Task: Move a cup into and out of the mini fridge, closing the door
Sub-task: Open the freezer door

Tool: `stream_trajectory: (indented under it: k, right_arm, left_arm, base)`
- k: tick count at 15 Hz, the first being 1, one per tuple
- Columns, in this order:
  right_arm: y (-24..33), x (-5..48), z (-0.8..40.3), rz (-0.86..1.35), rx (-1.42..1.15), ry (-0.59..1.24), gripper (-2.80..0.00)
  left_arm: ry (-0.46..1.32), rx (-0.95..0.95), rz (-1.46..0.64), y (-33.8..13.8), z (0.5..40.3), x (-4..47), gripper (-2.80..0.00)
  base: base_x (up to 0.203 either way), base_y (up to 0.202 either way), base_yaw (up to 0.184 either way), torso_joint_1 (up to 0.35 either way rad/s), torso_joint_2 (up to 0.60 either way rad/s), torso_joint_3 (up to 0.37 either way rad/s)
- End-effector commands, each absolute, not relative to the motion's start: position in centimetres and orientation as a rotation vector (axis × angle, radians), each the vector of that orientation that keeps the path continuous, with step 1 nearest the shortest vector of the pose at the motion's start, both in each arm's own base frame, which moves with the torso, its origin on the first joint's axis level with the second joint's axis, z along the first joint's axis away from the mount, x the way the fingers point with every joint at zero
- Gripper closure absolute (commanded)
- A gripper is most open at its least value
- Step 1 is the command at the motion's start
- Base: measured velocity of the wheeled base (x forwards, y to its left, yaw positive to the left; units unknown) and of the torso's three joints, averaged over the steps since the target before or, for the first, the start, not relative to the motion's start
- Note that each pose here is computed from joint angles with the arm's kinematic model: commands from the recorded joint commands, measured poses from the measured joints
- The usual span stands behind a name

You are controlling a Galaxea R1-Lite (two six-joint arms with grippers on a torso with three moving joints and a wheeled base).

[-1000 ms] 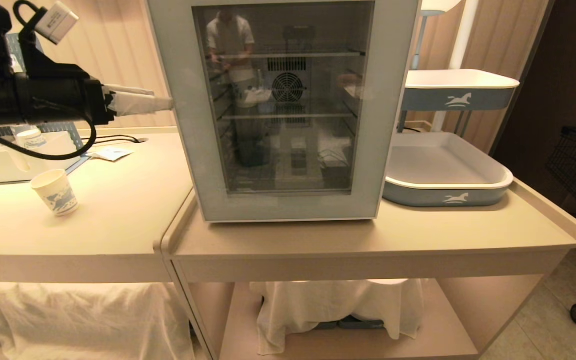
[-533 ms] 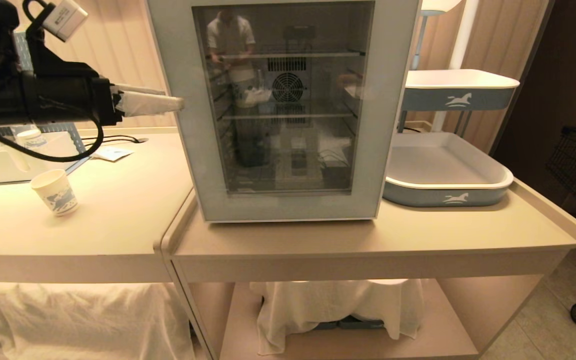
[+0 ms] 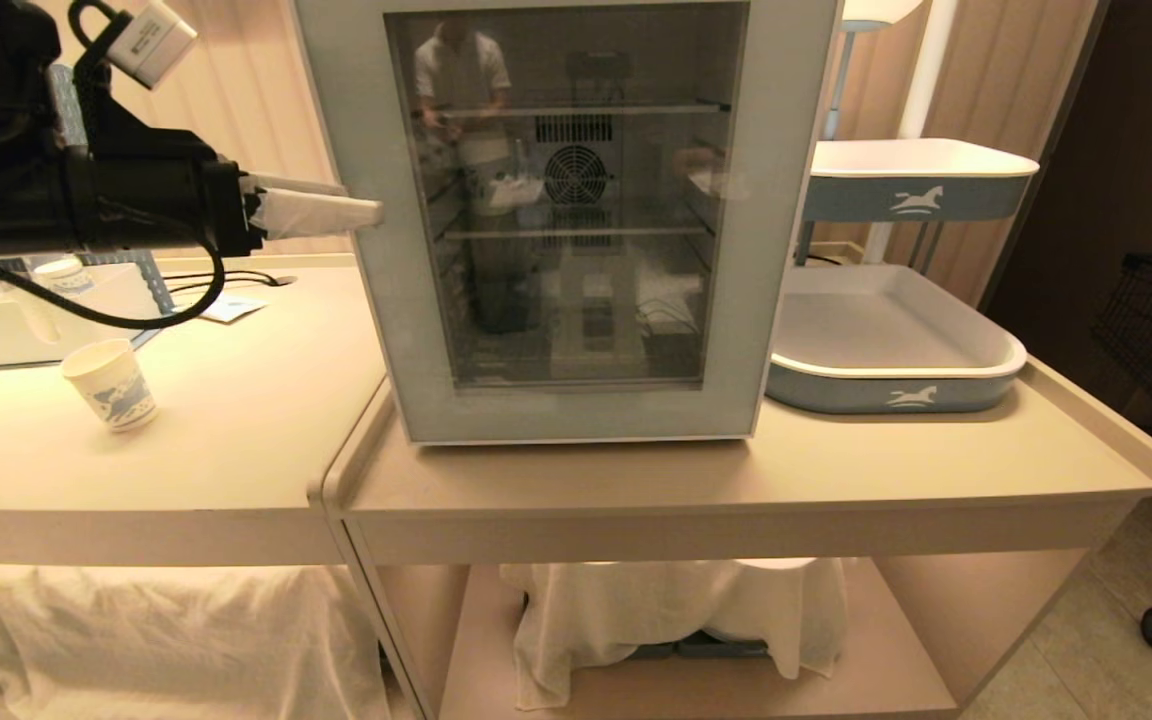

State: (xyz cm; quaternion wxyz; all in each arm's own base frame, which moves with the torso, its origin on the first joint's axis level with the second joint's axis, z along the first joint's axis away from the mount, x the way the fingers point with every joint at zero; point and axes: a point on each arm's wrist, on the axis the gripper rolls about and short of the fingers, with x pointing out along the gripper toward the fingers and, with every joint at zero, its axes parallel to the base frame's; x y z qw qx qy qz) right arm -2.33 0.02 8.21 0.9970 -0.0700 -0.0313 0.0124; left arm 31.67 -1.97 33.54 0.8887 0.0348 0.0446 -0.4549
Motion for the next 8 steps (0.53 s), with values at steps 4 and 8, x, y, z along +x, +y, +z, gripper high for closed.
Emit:
stream_trajectory:
  k: [4,8]
  right_arm:
    - [0.0,-2.3,8.2,0.025,-0.141,-0.063,0.0]
    - [0.0,-2.3,8.2,0.025,-0.141,-0.063,0.0]
  left_arm:
    - [0.106,0.079,-0.948,-1.9,33.0,31.7,-2.8]
    - [0.104,0.096,-0.889,-1.0,32.9,30.7,-2.8]
  base:
    - [0.0,0.0,0.0,0.0,0.0,0.0]
    - [0.0,0.0,0.0,0.0,0.0,0.0]
